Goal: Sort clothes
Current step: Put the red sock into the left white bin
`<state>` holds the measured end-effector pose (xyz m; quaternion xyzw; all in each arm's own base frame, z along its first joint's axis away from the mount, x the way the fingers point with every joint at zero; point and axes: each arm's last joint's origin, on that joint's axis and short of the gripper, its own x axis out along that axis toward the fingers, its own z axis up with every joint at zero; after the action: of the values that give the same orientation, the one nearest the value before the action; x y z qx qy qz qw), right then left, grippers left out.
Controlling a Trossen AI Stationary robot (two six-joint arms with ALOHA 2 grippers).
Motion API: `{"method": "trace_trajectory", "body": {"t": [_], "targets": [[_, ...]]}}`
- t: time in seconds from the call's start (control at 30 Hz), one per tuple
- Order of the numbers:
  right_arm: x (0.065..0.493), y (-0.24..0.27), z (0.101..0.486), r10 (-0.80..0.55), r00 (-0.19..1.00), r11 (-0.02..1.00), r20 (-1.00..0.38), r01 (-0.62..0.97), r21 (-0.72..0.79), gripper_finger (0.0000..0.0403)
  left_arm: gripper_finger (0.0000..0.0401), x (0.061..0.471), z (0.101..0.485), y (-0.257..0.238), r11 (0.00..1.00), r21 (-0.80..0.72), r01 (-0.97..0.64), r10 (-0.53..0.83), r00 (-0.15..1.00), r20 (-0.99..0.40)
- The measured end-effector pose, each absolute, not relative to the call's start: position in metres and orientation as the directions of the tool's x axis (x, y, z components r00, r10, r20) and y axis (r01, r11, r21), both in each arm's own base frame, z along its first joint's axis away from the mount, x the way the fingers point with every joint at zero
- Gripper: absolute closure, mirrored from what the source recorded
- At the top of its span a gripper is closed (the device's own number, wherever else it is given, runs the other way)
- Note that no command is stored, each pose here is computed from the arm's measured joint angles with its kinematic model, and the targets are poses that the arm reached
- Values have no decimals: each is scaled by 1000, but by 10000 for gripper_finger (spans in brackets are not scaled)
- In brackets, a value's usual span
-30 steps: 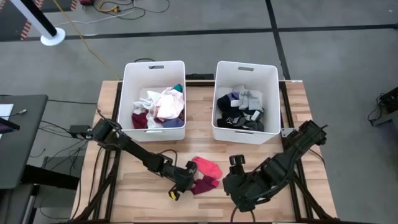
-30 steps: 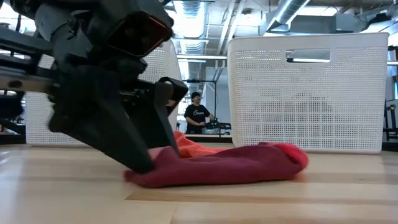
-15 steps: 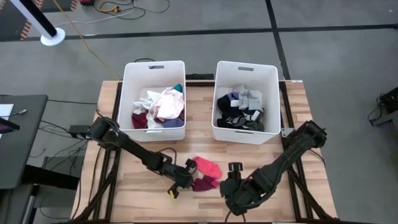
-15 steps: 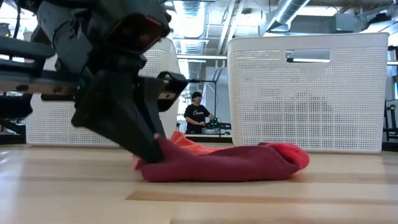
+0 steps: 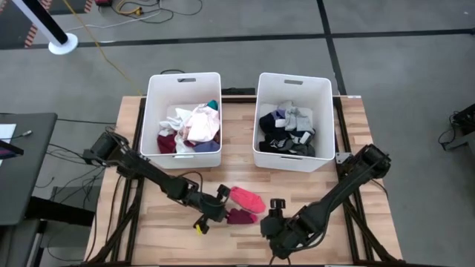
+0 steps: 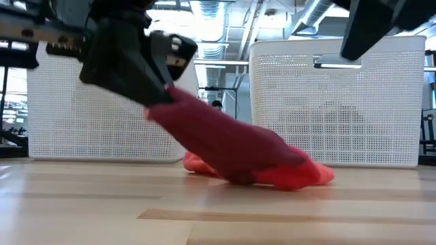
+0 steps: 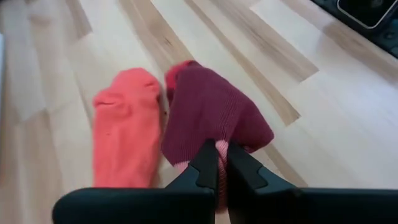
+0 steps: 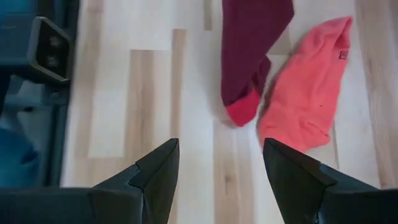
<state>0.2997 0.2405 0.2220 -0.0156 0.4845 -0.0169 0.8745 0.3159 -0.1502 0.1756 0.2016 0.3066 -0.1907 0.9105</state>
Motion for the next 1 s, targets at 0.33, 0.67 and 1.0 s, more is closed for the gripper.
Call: {"method": "trace_trajectory", "body": {"t": [0.33,0.67,1.0], "targets": [[298,232,192,-130,599,991,-790,82,-101,154,400,291,223,-144,843,327,426,-173,792,-585],[297,222,166,-143,655,989,-742,127,-79,154,400,260,272,-128,854,378,358,-132,852,-507],[293,205,148,-281,671,955,-686,267,-129,154,400,215,333,-100,872,453,185,-14,935,-355]]}}
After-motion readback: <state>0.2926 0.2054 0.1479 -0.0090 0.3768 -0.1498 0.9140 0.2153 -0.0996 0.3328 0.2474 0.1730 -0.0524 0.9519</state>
